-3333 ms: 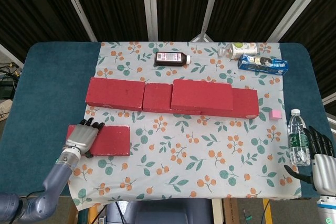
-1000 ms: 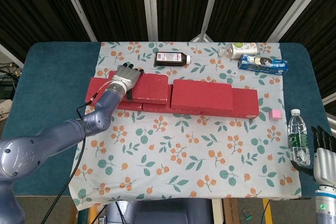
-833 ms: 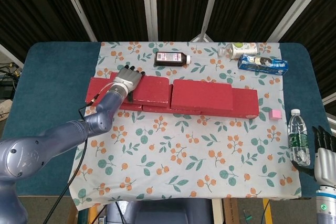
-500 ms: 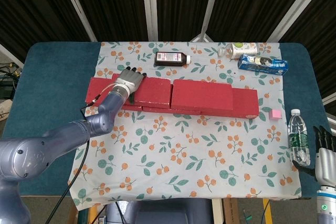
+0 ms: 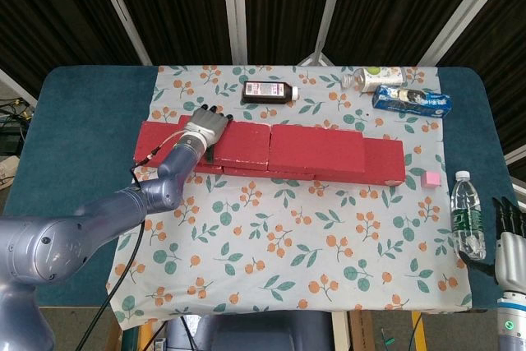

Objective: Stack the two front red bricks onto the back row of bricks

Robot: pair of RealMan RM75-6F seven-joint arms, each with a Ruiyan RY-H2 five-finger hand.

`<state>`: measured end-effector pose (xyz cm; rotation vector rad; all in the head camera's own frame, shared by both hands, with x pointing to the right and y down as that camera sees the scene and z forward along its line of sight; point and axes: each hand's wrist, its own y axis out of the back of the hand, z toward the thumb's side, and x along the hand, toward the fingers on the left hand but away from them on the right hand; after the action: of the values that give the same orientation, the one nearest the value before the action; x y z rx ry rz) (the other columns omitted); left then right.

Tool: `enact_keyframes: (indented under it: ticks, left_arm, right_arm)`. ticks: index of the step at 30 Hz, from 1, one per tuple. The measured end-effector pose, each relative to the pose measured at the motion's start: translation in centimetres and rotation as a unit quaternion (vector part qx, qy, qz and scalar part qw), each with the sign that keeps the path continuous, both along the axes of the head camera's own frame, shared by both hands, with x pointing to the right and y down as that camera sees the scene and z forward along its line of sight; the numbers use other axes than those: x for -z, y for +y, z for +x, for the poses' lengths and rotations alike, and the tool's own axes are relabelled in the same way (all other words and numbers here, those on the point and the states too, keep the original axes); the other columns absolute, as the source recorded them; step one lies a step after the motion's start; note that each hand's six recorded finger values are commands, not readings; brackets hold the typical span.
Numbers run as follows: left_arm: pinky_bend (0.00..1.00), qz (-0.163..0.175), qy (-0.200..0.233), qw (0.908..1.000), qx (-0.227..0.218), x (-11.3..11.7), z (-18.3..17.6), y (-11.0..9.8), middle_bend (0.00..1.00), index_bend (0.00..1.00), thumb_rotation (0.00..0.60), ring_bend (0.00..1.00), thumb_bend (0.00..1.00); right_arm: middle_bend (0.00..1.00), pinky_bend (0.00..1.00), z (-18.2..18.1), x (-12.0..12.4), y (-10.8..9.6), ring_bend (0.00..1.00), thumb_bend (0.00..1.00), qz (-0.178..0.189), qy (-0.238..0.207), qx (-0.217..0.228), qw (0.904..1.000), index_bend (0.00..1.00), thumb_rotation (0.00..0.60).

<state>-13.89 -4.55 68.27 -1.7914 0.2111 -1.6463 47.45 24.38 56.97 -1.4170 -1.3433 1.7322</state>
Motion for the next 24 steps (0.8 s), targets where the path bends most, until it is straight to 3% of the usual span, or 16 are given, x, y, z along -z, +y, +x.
enact_keyframes:
  ticks: [24]
  left_arm:
    - [0.02,-0.002,-0.010,0.9999,0.002,-0.44,0.58,0.12,0.36,0.30,0.600,0.00,0.02]
  right_arm:
    - [0.00,0.00,0.24,0.09,0.01,0.00,0.02,0.001,0.000,-0.004,1.0000,0.00,0.600]
